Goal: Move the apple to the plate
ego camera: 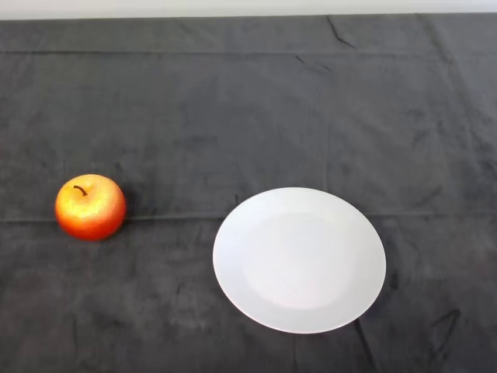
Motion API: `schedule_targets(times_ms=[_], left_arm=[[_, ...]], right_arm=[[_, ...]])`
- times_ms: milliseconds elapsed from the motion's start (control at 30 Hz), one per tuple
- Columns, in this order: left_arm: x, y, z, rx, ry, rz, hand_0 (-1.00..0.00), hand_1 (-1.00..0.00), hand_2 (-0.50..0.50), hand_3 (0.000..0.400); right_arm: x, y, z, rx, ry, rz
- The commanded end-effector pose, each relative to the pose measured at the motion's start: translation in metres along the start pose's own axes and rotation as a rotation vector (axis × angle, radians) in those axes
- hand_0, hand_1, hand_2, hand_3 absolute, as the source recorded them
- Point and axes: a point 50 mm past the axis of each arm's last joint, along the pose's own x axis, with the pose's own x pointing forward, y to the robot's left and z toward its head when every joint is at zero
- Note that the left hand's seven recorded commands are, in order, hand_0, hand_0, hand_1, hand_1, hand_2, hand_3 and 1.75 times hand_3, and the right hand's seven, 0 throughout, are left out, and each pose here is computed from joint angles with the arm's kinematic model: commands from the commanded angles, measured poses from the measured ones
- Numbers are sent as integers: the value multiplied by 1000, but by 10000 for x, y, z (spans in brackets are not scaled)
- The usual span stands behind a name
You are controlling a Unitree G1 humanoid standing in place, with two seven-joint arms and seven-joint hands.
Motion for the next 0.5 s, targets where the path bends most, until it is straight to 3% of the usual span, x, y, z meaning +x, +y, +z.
schedule_targets(times_ms=[33, 500], left_arm=[[37, -38, 10, -27, 0, 12, 0, 0, 0, 0], [6, -151, -45, -32, 12, -23, 0, 0, 0, 0]], right_arm=[[-23, 63, 108, -3, -38, 24], [-23, 63, 108, -3, -38, 24]])
